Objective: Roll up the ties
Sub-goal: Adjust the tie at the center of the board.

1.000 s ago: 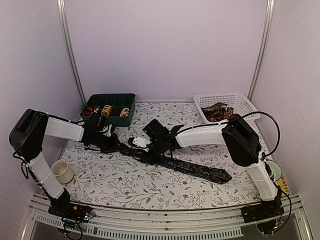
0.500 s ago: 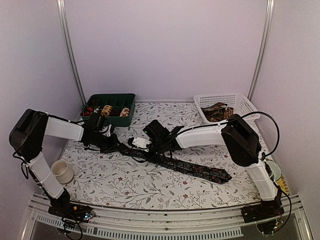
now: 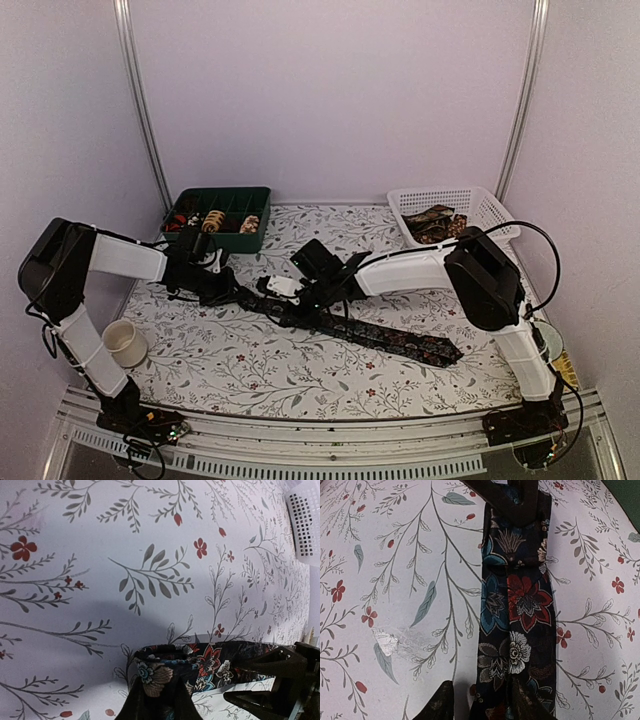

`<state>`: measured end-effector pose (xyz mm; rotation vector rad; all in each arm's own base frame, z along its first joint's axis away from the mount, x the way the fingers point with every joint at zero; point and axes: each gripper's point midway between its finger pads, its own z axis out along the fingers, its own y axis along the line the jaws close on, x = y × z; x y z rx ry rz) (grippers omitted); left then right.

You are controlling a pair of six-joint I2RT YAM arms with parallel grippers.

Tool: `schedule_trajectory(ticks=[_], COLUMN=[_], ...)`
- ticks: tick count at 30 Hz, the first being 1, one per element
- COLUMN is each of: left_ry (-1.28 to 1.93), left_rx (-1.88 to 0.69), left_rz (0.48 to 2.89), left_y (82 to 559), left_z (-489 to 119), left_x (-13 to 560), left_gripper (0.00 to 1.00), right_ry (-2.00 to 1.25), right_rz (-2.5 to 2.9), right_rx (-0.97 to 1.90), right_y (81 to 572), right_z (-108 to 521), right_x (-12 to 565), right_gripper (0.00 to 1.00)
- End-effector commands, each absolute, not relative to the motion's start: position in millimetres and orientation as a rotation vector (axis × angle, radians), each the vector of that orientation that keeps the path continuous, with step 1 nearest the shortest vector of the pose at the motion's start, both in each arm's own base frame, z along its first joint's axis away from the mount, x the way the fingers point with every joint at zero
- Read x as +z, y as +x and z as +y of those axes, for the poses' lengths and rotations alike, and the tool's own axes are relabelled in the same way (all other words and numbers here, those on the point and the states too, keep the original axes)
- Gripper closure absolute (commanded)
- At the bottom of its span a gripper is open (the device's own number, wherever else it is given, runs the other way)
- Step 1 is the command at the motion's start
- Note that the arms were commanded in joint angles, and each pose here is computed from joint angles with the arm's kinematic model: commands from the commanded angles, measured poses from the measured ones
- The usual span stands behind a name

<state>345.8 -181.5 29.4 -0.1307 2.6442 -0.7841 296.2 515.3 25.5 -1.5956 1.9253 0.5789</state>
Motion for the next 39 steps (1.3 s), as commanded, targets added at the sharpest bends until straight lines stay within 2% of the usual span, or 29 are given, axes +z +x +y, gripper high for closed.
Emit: schedule_trajectory(ticks=[1, 8, 13, 22, 35, 39], left_ry=[-0.133, -0.128, -0.127, -0.127, -0.133, -0.135], left_rx=[-0.753, -0.754, -0.756, -0.754, -0.753, -0.752], left_rz=[2.646, 2.645, 2.646, 2.649, 2.651, 2.652], left_y=[345.9, 346.9, 347.3, 347.8, 347.4, 347.3], left_z=[-174.2, -174.4, -174.7, -174.3, -173.5, -173.3], left_x=[29.0, 29.0, 28.2, 26.8, 25.3, 25.0], left_gripper=[1.00, 1.00, 1.00, 1.00, 1.00, 1.00], right_ry=[-1.537, -1.515, -1.464, -1.413, -1.518, -1.552], right_rz=[1.911, 1.905, 1.862, 1.820, 1.913, 1.917], right_rx=[0.598, 0.664, 0.894, 0.868, 0.522, 0.458], right_y=[294.4, 303.4, 297.6, 305.5, 312.8, 311.0], right_z=[503.4, 500.4, 499.5, 498.2, 498.1, 497.4], right_x=[82.2, 94.6, 123.6, 144.2, 74.8, 60.4], right_gripper=[0.61, 0.62, 0.62, 0.62, 0.70, 0.77])
